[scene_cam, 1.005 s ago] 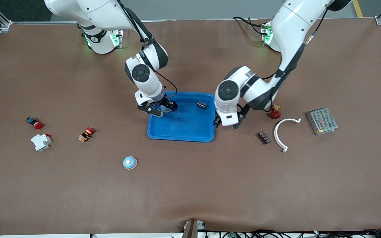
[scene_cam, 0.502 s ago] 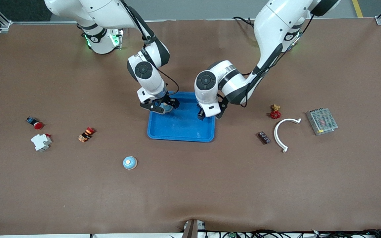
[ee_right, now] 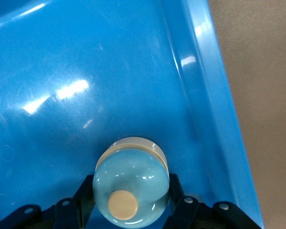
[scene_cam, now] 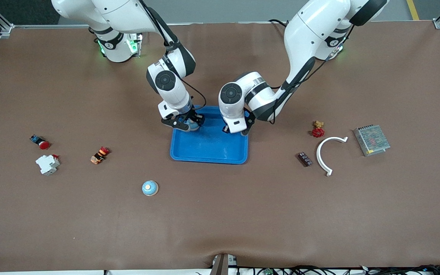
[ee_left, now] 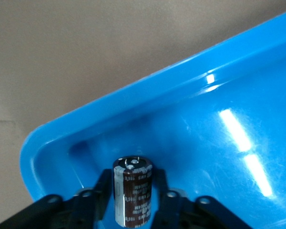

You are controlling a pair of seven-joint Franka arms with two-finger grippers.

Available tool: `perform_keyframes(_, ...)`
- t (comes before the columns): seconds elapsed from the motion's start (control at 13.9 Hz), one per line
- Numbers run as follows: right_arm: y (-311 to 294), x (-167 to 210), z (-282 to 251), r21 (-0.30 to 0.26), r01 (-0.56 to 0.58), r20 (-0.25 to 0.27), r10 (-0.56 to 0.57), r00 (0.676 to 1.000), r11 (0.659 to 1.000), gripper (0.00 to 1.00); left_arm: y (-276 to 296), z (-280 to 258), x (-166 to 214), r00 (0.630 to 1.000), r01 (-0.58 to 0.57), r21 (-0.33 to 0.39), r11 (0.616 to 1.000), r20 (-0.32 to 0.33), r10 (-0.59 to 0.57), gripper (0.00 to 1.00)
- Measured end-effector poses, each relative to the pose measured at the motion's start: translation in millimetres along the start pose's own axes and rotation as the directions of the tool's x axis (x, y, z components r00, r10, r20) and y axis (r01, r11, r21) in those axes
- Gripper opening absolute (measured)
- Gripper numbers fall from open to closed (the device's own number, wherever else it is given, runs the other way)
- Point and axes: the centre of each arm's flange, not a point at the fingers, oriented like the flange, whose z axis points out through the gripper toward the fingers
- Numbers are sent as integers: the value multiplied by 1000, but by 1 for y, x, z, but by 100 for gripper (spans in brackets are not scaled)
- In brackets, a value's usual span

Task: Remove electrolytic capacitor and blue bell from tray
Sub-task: 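Grasp the second bell with the right gripper while the left gripper grasps the capacitor, then carry the bell off the tray with the right gripper while the left places the capacitor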

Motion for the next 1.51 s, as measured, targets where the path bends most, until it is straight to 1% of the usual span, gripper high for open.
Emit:
perform_keyframes(0.07,1,1,0,0,-2,-1,2,1000,1000,65,1,-1,0,1000,0,-2,1000,1,0,34)
perform_keyframes(0.22,1,3,-1,1,-4,-4,4,1000,1000,65,2,-3,0,1000,0,-6,1000,2,0,34)
perform_keyframes(0.36,-1,6,-10,3,-6,-2,6,1000,1000,65,10,-15,4,1000,5,-27,1000,4,-5,34)
perform_keyframes(0.5,2,20,-31,-13,4,17,-4,1000,1000,65,21,-43,23,1000,-18,-26,999,-24,17,34)
perform_keyframes(0.57,8,33,-45,-23,16,30,-15,999,1000,65,27,-63,42,998,-37,-15,999,-43,37,34)
perform_keyframes(0.72,30,66,-73,-36,45,58,-43,997,998,65,36,-104,92,995,-74,1,997,-71,74,34)
perform_keyframes(0.93,66,111,-100,-25,109,66,-107,992,994,65,35,-140,181,986,-137,51,989,-89,141,34)
perform_keyframes(1.08,91,135,-104,-21,152,68,-151,986,988,65,31,-146,237,982,-164,83,983,-79,171,34)
perform_keyframes(1.29,134,165,-103,-19,192,73,-191,979,981,65,21,-142,313,978,-197,109,974,-51,203,34)
perform_keyframes(1.51,162,187,-103,-12,219,57,-218,974,976,65,0,-137,403,969,-238,127,963,-30,244,34)
